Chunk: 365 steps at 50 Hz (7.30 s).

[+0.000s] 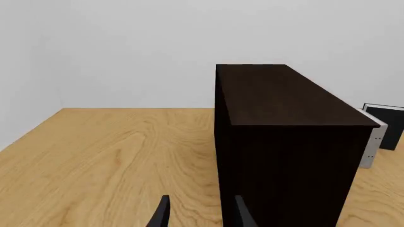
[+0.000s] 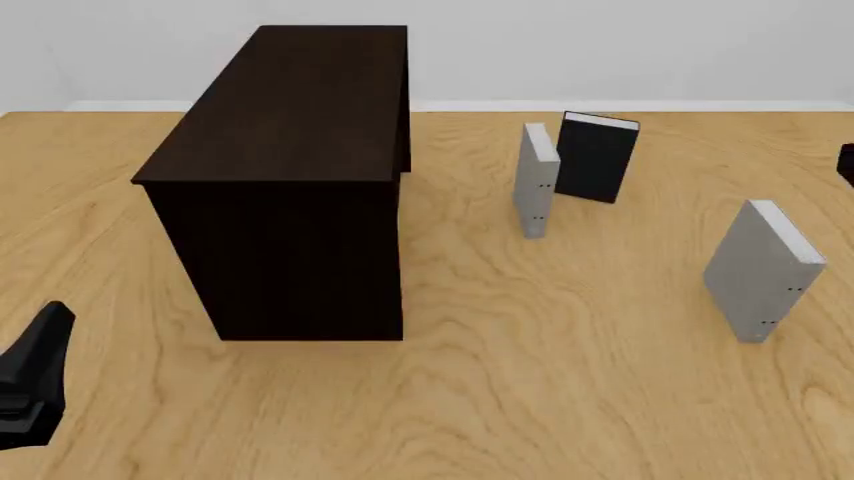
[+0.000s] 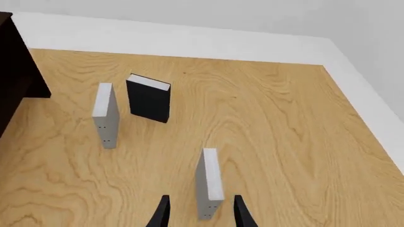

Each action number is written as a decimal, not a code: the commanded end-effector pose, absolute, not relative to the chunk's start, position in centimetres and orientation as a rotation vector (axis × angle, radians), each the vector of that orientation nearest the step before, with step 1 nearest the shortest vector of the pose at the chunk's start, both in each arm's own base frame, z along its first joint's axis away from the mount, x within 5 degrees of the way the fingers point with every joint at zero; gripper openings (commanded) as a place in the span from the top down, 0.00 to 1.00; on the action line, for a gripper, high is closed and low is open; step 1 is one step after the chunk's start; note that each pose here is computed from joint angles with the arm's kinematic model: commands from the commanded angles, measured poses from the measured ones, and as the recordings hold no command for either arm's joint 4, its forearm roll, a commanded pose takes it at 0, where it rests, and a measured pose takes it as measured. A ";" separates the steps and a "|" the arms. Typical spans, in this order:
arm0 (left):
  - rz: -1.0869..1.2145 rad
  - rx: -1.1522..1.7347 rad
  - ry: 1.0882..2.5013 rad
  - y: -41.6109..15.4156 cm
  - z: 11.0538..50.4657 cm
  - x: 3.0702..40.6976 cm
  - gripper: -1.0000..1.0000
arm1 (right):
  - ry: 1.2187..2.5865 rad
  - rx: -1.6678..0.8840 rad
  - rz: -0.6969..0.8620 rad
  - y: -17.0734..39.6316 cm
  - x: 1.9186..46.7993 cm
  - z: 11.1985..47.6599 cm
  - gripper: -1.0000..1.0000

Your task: Pick up the book on the right and place it under the cabinet shelf.

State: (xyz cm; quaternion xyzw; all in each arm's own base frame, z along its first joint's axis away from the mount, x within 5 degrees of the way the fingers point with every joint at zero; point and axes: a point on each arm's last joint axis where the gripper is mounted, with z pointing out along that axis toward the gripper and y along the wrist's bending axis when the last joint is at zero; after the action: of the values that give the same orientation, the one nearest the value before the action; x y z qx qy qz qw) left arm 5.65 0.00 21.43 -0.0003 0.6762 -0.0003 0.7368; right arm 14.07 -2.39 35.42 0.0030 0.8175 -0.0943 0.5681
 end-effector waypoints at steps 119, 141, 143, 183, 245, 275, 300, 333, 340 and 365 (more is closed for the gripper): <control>-0.001 -0.001 1.486 0.0 21.4 5.7 0.00 | 2.284 0.101 -0.259 -7.8 26.2 20.8 1.00; -0.001 -0.001 1.486 0.0 21.4 5.7 0.00 | 2.135 0.084 -0.089 -2.7 23.8 27.2 1.00; -0.001 -0.001 1.485 0.0 21.4 5.7 0.00 | 2.130 0.079 -0.068 -2.3 23.7 27.4 1.00; 0.000 -0.002 1.486 0.0 21.4 5.7 0.00 | 1.938 0.176 0.353 3.7 20.8 30.8 1.00; 0.005 -0.005 1.485 0.0 21.5 5.7 0.00 | 1.769 0.168 0.807 10.6 21.8 28.3 1.00; 0.005 -0.006 1.485 0.0 21.5 5.7 0.00 | 1.790 0.230 0.904 13.7 25.7 22.8 1.00; 0.005 -0.006 1.486 0.0 21.4 5.7 0.00 | 1.758 0.346 0.980 14.1 27.7 18.8 1.00; 0.005 -0.007 1.486 0.0 21.5 5.7 0.00 | 1.762 0.493 1.106 15.4 29.3 12.1 1.00; 0.005 -0.007 1.486 0.0 21.4 5.7 0.00 | 1.770 0.503 1.121 15.7 29.3 11.2 1.00; 0.006 -0.007 1.486 0.0 21.5 5.7 0.00 | 1.818 0.509 1.092 15.7 29.3 9.3 1.00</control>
State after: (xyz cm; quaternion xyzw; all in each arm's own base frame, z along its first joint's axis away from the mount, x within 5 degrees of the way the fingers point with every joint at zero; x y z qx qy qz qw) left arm 5.69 0.05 21.48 -0.0031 0.6765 0.0025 0.7365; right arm 29.49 15.41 10.11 0.2049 0.7305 0.4453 0.4755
